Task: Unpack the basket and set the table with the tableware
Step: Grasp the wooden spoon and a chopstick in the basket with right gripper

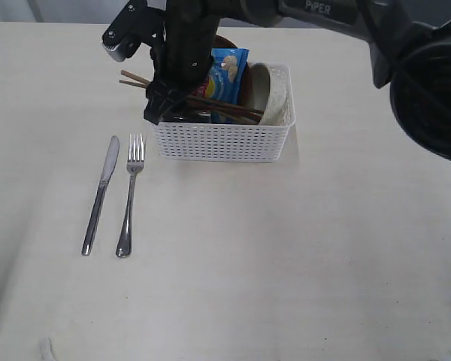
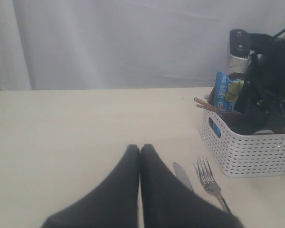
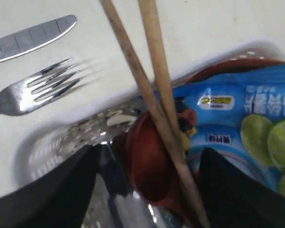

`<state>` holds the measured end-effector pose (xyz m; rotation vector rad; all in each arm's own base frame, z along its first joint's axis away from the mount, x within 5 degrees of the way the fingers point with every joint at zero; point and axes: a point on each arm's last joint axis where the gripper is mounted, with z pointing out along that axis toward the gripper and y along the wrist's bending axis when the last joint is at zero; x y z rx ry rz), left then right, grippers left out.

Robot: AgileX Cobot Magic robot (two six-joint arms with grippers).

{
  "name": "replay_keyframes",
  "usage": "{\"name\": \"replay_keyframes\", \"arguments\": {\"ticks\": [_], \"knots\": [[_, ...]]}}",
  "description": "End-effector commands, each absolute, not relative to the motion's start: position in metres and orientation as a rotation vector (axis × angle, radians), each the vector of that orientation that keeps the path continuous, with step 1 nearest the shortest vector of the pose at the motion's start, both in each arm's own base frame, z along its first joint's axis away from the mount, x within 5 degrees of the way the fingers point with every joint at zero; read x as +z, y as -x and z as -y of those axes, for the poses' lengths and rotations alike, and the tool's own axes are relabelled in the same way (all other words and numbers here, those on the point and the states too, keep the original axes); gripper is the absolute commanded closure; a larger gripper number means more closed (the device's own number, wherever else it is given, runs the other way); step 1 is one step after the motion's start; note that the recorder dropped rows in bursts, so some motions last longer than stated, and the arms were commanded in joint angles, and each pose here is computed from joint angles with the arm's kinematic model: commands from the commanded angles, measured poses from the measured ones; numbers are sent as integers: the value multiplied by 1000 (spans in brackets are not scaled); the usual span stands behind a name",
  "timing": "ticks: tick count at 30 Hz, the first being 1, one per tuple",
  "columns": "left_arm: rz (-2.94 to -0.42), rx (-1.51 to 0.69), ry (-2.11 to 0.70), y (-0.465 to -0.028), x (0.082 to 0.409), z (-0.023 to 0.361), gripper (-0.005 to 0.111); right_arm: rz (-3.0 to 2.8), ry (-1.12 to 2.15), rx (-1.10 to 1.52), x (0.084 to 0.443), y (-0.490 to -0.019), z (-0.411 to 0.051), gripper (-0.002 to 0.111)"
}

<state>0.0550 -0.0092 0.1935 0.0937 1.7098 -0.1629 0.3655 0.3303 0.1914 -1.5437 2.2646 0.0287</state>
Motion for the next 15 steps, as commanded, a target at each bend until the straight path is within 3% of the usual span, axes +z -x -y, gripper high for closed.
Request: {"name": "replay_keyframes", "arguments": {"ticks": [1, 4, 10, 15], "knots": [[-1697, -167, -92, -55, 194, 9, 107, -2247, 1496, 15, 179, -380, -326, 49], [-1697, -167, -92, -55, 194, 9, 107, -2266, 1503, 4, 164, -384, -325, 54], [-1697, -167, -92, -55, 194, 9, 107, -2261, 1527, -18, 160, -384, -324, 107], [-1697, -167, -92, -55, 194, 9, 107, -2206, 1494, -10, 194, -381, -321, 109]]}}
